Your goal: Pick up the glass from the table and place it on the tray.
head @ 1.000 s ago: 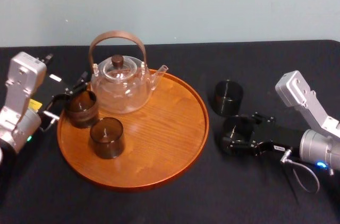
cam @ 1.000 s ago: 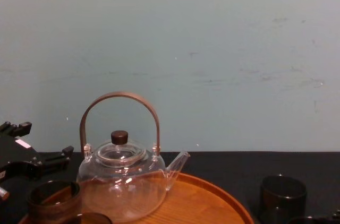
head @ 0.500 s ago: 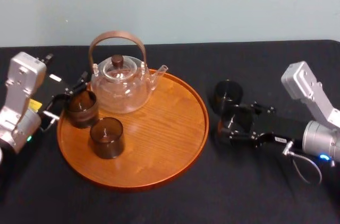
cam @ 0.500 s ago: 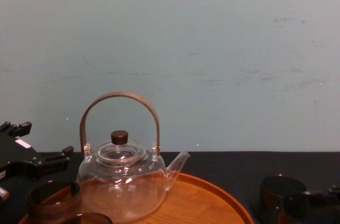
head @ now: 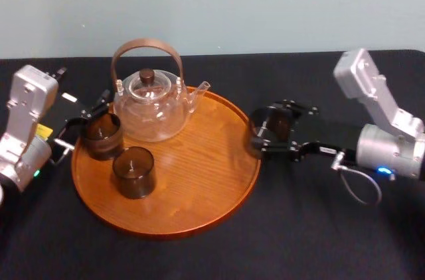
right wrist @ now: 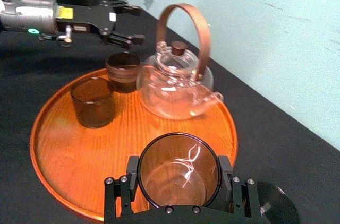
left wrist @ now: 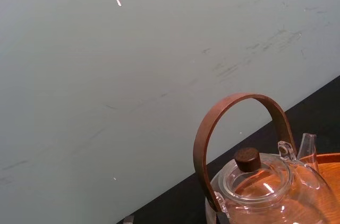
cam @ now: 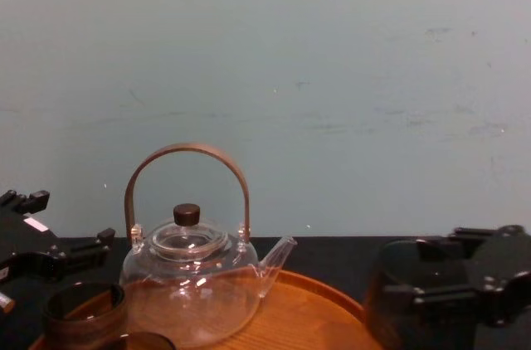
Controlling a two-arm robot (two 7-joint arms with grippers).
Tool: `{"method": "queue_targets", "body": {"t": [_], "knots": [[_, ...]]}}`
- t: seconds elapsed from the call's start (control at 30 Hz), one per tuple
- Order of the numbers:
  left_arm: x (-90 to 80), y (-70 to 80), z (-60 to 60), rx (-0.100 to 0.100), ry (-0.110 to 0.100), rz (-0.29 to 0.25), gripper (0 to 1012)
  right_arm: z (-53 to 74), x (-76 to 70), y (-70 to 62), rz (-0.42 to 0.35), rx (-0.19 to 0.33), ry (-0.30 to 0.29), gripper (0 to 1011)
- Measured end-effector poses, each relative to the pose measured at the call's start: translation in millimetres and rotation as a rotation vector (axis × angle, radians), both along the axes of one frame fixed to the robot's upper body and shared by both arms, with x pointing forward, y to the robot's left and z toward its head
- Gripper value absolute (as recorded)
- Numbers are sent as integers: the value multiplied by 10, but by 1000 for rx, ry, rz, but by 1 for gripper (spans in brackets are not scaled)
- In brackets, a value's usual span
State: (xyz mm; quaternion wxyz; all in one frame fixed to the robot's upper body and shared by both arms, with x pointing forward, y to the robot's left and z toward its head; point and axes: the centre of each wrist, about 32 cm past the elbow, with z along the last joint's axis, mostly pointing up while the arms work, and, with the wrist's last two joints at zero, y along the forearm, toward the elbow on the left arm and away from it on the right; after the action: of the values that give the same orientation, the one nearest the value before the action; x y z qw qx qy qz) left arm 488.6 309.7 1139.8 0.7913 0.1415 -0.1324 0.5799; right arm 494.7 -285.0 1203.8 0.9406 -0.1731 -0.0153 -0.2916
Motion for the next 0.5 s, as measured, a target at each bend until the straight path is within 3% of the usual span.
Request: {"method": "queue_targets", "body": {"t": [0.5], "knots": [[0, 0, 0, 0, 0, 0, 1001, -108, 231, 487, 137, 19, -10, 904]]}}
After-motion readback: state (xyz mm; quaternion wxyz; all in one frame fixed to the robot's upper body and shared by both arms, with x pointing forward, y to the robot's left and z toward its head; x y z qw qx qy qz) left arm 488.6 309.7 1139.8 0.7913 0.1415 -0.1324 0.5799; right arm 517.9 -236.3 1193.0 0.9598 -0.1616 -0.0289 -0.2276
